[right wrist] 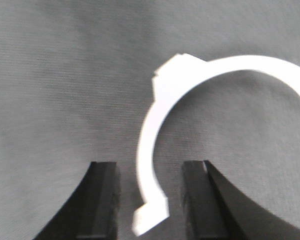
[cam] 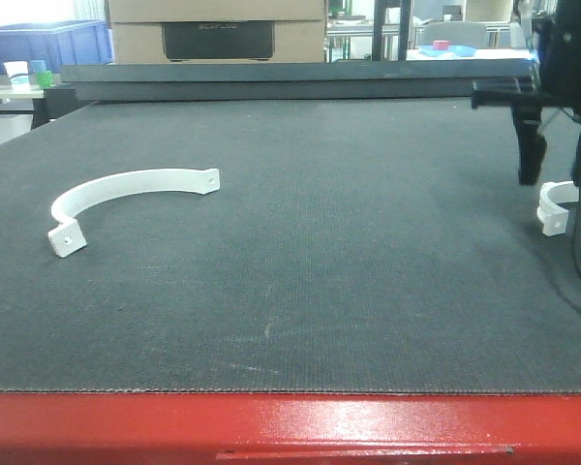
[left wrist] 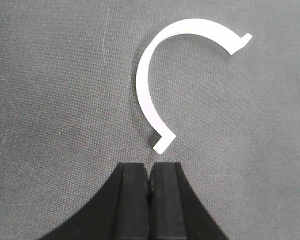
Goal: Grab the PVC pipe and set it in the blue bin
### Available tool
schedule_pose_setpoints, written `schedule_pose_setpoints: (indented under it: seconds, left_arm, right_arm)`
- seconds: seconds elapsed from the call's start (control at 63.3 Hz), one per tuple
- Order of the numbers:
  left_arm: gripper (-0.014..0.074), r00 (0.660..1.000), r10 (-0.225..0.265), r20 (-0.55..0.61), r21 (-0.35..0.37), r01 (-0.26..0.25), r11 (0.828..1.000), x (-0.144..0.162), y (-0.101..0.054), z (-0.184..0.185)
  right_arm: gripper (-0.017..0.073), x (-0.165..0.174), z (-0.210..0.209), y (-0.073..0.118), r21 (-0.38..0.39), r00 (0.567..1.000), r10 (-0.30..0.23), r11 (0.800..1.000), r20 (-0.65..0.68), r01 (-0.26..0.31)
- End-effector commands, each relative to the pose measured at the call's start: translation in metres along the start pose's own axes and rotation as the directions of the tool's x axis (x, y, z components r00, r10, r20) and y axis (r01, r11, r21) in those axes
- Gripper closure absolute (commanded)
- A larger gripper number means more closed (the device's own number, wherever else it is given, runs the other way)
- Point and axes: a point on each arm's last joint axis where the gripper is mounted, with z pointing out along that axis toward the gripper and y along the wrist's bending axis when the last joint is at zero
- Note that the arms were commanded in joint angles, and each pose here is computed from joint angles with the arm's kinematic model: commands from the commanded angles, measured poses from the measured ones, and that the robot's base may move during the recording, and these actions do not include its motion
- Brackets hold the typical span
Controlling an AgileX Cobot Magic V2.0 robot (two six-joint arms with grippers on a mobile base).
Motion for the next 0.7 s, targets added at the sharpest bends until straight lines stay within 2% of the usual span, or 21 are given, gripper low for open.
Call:
schedule_pose_setpoints:
  seconds: [0.0,0.19,0.395,0.679]
  left_arm:
    - [0.0704,1.000,-0.003,0.005,0.008,0.003,1.000,-0.001,-0.001,-0.001]
    - [0.0704,1.000,-0.003,0.004,0.008,0.003,1.000,-0.001,-0.001,-0.001]
    - [0.0704,1.000,-0.003,0.004,0.008,0.003,1.000,-0.001,-0.001,-0.001]
    - [0.0704,1.000,-0.004,-0.017,0.008,0.004,1.000,0.001,-0.001,0.000]
  right_arm:
    - [0.0366,-0.006,0.006,-0.009,0.016,1.000,0.031,0.999,0.001,-0.031]
    - [0.0366,-0.012,0.007,-0.009,-0.076,0.995,0.098,0.992,0.016,-0.097]
    - [0.0366,-0.015,0.007,-0.007,-0.105,0.993,0.108,0.989,0.048,-0.103]
    - [0.0366,-0.017,0.007,-0.007,-0.102,0.992,0.102,0.990,0.075,-0.094]
